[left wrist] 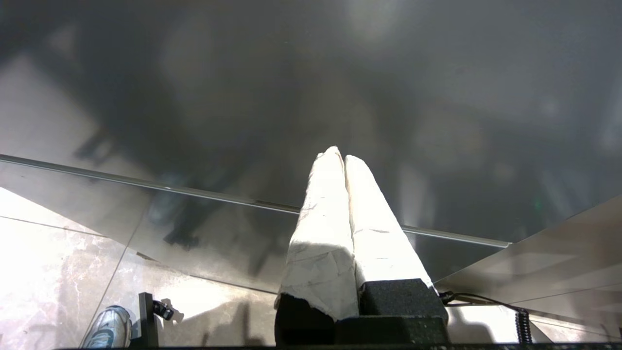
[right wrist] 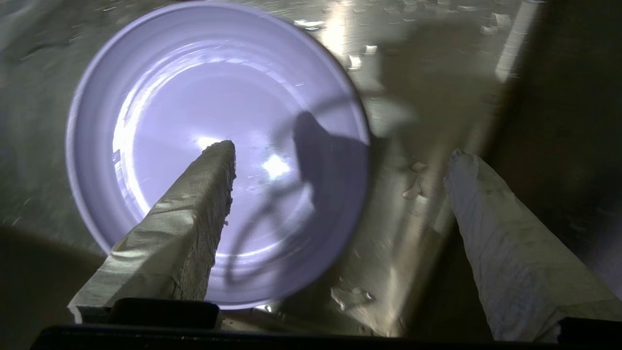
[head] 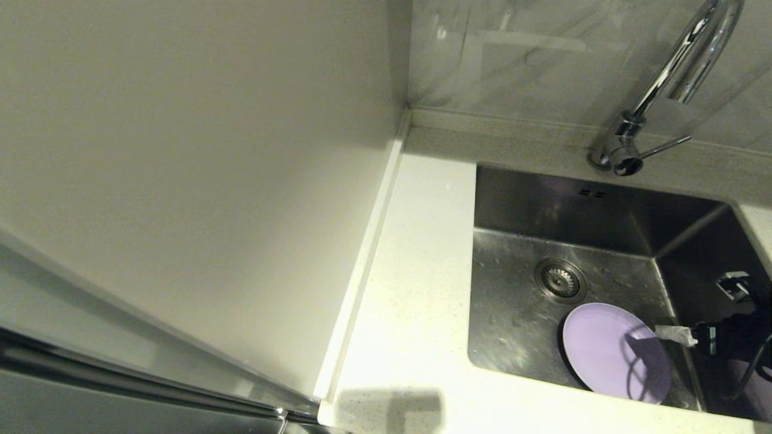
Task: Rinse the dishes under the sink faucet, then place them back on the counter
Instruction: Put a plate back to the table from the sink
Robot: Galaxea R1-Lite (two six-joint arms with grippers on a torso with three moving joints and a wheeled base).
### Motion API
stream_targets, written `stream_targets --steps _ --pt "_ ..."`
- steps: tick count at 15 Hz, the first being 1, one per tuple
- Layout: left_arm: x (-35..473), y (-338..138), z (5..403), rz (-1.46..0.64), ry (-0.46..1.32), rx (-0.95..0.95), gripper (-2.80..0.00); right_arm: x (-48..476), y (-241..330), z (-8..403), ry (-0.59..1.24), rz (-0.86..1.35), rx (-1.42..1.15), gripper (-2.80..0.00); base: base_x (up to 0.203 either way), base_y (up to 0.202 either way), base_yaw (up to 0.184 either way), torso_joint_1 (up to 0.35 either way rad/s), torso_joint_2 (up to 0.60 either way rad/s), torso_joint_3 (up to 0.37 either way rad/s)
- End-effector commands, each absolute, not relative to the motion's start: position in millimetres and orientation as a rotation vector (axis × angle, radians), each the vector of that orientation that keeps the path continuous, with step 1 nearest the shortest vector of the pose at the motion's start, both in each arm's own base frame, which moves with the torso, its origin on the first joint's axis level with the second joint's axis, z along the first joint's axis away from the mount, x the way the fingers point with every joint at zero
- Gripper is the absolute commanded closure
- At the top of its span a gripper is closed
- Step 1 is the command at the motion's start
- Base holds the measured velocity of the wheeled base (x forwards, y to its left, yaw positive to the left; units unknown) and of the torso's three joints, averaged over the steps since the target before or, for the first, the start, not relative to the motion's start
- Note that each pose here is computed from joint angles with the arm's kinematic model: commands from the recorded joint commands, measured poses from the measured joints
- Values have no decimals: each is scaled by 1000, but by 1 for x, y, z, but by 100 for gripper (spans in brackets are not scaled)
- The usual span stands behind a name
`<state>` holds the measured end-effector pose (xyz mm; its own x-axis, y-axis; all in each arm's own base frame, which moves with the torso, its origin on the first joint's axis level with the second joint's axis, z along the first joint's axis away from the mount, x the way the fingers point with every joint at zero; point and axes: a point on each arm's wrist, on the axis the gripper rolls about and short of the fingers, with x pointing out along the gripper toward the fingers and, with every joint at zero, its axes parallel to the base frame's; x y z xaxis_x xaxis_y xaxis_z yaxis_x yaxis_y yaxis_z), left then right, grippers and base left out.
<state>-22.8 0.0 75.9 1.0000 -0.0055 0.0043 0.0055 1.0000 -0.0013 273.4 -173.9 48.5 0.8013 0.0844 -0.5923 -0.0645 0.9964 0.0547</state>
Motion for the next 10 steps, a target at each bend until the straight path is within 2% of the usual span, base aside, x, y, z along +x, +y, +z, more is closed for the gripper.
stream_targets --steps 1,6,10 --pt "-23 0 75 -5 -2 -2 0 273 -183 24 651 134 84 -280 0 0 0 0 0 0" --pt "-23 0 75 -5 -2 -2 0 290 -191 -11 633 144 55 -280 0 0 0 0 0 0" --pt "-23 0 75 -5 -2 -2 0 304 -184 -11 602 102 -43 -280 0 0 0 0 0 0"
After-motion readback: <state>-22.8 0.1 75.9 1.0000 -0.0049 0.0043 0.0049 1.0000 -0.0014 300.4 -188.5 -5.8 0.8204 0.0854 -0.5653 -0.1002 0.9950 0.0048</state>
